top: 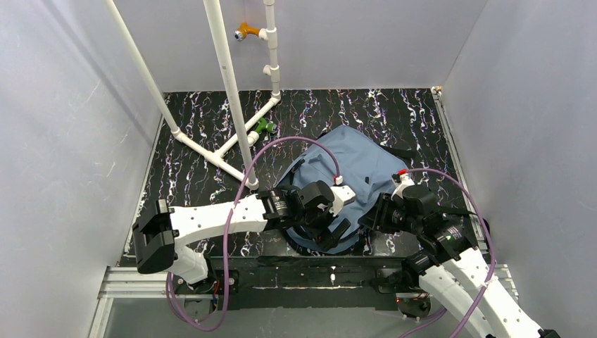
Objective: Pack the student bag
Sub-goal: Zip the student bag at the center of the board.
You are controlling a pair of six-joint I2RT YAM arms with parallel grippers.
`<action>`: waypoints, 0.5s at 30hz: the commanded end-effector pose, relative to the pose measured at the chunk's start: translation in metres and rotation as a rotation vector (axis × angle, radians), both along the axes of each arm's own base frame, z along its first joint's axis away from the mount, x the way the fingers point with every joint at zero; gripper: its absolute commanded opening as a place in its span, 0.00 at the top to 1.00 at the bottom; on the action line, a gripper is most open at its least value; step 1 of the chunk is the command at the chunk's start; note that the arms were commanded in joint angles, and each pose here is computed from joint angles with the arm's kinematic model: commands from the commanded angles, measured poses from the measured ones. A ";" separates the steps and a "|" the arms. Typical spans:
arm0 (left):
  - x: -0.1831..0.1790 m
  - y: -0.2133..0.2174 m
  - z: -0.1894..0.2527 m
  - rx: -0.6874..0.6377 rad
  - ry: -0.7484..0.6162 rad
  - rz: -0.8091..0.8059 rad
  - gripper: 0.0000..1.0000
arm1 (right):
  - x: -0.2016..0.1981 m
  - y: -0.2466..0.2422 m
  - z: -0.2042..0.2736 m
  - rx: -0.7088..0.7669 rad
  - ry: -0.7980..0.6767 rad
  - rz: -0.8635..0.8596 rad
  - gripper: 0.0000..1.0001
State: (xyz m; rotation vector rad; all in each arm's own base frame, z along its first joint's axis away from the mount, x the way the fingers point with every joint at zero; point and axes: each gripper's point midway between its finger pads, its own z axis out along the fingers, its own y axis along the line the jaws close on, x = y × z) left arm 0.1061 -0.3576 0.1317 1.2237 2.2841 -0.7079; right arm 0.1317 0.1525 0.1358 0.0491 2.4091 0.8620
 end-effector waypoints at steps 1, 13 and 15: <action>-0.008 -0.005 0.011 -0.018 -0.040 -0.052 0.13 | -0.006 0.014 0.010 0.080 0.003 0.051 0.63; 0.064 0.025 0.044 0.088 -0.444 0.275 0.71 | -0.005 0.008 -0.002 0.044 0.029 0.024 0.83; 0.067 0.029 0.049 0.078 -0.461 0.300 0.78 | -0.004 0.008 -0.003 0.042 0.027 0.018 0.85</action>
